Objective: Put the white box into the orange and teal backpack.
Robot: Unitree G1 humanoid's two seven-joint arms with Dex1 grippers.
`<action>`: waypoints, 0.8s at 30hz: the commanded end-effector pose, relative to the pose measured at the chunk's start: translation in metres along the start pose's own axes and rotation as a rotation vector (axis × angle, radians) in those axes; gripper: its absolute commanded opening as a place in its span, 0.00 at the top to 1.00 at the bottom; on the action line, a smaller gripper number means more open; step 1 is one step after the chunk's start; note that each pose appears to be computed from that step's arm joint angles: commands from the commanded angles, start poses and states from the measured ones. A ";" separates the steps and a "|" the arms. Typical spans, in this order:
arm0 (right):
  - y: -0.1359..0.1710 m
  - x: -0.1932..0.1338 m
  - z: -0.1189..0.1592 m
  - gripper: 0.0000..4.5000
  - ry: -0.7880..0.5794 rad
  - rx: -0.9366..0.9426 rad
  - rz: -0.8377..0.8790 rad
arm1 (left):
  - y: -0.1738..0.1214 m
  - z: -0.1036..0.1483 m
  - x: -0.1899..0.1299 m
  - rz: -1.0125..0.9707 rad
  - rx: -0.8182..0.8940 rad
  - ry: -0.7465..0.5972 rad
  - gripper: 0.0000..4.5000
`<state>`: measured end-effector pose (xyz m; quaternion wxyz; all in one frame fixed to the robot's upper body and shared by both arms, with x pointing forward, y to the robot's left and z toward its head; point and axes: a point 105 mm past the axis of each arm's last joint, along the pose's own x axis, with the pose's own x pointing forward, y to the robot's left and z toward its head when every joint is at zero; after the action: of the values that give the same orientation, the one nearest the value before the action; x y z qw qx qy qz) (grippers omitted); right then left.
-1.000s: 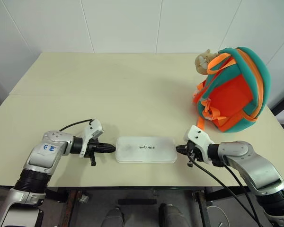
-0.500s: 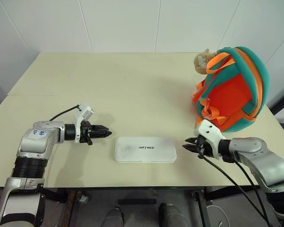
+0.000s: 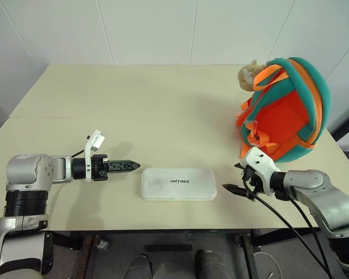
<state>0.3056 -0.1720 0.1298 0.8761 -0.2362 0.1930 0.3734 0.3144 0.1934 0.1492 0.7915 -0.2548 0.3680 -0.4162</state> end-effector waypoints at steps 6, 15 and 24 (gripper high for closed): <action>0.000 0.001 0.010 0.01 -0.049 -0.007 -0.029 | 0.005 -0.015 -0.002 -0.088 -0.289 0.064 0.00; 0.004 0.006 0.013 0.01 -0.063 0.000 -0.021 | 0.008 -0.021 0.011 -0.111 -0.377 0.077 0.00; 0.009 0.011 0.018 0.01 -0.076 -0.001 -0.006 | 0.003 -0.023 0.035 -0.159 -0.395 0.090 0.00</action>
<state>0.3091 -0.1555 0.1265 0.8827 -0.2152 0.1782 0.3779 0.3110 0.1668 0.1213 0.6757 -0.4161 0.4528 -0.4066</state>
